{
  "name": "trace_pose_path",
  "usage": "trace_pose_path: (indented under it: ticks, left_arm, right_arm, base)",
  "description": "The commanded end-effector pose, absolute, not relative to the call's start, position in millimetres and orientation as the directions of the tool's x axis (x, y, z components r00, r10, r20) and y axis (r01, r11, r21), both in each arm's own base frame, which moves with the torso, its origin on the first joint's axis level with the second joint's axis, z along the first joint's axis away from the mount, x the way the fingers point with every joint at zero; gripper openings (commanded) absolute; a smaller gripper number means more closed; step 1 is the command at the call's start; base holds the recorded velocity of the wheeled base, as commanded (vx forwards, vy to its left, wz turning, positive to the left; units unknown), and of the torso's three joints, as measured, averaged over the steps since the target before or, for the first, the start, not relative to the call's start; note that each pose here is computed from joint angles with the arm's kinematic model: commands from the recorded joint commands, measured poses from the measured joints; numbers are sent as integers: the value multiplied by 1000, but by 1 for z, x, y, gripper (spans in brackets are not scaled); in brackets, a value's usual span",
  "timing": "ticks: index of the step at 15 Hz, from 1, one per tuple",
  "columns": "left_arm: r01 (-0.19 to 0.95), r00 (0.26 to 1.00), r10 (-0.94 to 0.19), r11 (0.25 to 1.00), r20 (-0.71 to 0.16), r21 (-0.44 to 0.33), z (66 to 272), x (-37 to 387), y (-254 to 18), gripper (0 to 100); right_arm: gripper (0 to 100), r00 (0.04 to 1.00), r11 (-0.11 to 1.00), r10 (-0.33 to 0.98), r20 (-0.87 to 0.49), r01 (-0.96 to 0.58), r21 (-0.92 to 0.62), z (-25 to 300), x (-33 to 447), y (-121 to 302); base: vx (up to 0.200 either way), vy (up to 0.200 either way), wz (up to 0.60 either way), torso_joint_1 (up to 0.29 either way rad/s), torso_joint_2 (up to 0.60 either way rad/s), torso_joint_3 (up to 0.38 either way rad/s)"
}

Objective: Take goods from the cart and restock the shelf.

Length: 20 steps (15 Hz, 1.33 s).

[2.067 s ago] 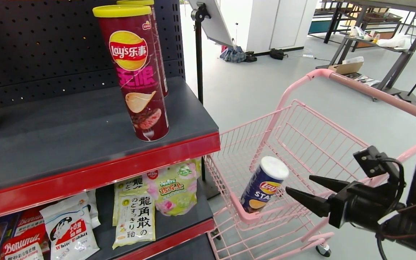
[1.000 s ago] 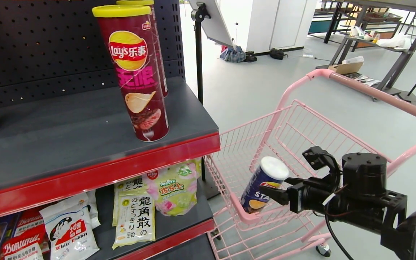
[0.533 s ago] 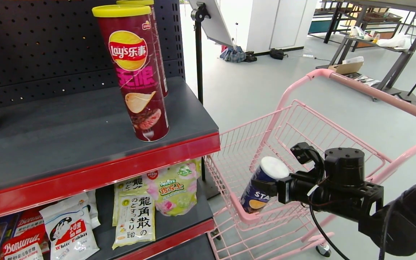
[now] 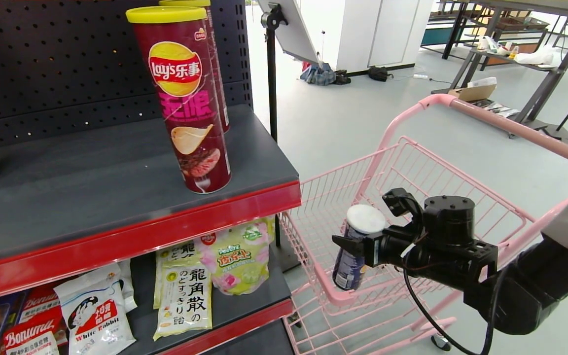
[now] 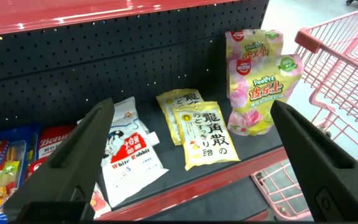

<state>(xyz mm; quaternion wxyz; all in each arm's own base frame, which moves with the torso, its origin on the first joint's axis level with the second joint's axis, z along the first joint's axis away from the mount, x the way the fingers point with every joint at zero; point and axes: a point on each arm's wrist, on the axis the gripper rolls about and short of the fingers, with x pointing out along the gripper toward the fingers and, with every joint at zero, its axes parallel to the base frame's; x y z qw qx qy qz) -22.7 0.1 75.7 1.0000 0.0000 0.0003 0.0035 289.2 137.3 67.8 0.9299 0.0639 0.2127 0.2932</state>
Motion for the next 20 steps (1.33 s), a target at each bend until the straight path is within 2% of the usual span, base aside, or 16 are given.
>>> trace_pose_path:
  ticks: [1,3,6,8,10,11,12,13,15,16,17,18,19,20]
  left_arm:
    - [-8,1000,8,1000,0,0,76,-23,0,100]
    - [-8,1000,8,1000,0,0,76,-23,0,100]
    - [-8,1000,8,1000,2,0,76,-23,0,100]
    - [-6,1000,6,1000,0,-2,76,-23,0,100]
    - [-9,1000,9,1000,2,-2,76,-23,0,100]
    - [-8,1000,8,1000,0,-2,76,-23,0,100]
    - [-8,1000,8,1000,0,0,76,-23,0,100]
    - [-8,1000,8,1000,0,0,76,-23,0,100]
    - [-8,1000,8,1000,0,0,76,-23,0,100]
    - [-8,1000,8,1000,0,0,76,-23,0,100]
    - [-8,1000,8,1000,0,0,76,-23,0,100]
    - [-6,1000,6,1000,0,0,76,-23,0,100]
    - [-8,1000,8,1000,0,0,76,-23,0,100]
    - [-8,1000,8,1000,0,0,76,-23,0,100]
  right_arm:
    - [0,733,819,573,-365,-517,247,63,292,140]
    - [0,731,822,570,-375,-512,249,59,293,139]
    - [0,771,830,558,-308,-510,228,71,297,138]
    - [0,812,839,542,-215,-510,190,105,297,138]
    - [0,830,846,532,-166,-516,132,155,283,126]
    - [0,836,850,526,-155,-513,120,166,279,122]
    - [0,860,866,500,-101,-497,56,208,259,104]
    - [0,878,880,473,-65,-474,1,234,242,88]
    - [0,918,917,395,-40,-397,-41,272,194,61]
    - [0,949,948,312,-43,-314,-49,284,167,49]
    - [0,976,976,208,-67,-212,-59,288,137,35]
    - [0,978,979,188,-90,-194,-60,286,121,30]
    - [0,979,990,128,-157,-135,-35,274,78,14]
    - [0,981,997,77,-177,-81,-12,264,57,7]
  base:
    - [0,0,0,0,0,0]
    - [0,0,0,0,0,0]
    - [0,0,0,0,0,0]
    - [0,0,0,0,0,0]
    - [0,0,0,0,0,0]
    - [0,0,0,0,0,0]
    - [0,0,0,0,0,0]
    - [0,0,0,0,0,0]
    - [0,0,0,0,0,0]
    - [0,0,0,0,0,0]
    - [0,0,0,0,0,0]
    - [0,0,0,0,0,0]
    - [0,0,0,0,0,0]
    - [0,0,0,0,0,0]
